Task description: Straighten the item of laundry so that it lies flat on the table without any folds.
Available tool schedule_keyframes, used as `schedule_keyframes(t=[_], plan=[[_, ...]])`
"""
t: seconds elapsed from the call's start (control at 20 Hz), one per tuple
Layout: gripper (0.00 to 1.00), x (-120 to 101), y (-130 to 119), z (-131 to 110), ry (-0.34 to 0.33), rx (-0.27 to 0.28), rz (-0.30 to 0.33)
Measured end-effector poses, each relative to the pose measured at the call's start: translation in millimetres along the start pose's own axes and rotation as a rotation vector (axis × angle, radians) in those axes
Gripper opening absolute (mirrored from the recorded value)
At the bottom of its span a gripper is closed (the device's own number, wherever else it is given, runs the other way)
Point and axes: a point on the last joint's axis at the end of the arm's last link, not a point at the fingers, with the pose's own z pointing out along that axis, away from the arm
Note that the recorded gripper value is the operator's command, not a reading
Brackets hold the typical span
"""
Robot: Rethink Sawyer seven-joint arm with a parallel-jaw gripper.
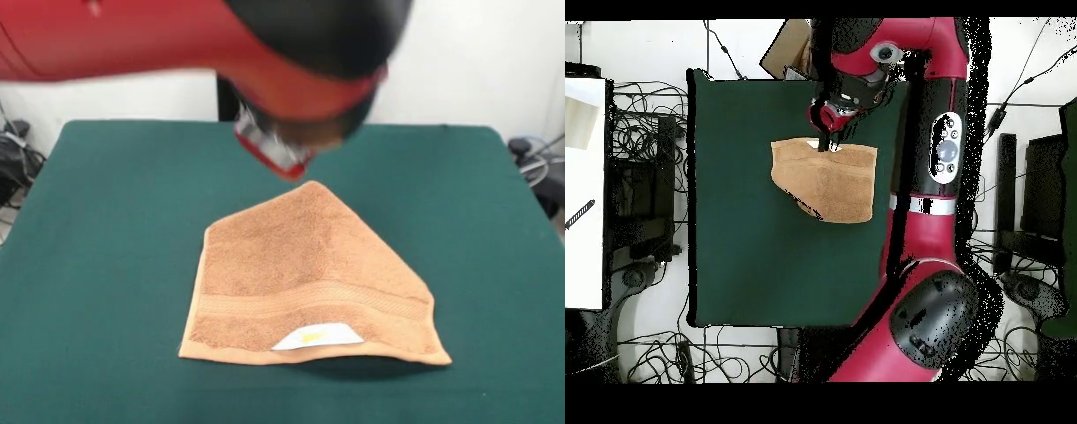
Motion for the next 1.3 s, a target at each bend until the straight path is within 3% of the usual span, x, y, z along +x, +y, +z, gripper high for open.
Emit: schedule_keyframes(t=[0.4,0.7,1.0,1.3], plan=[[1.00,42.3,24.5,0.5,0.059,-0.023,0.081],[1.00,63.9,43.4,4.6,0.090,0.003,0.166],[1.00,67.2,57.5,11.6,0.064,0.061,0.170],[1.00,77.6,71.3,17.7,0.005,0.144,0.136]])
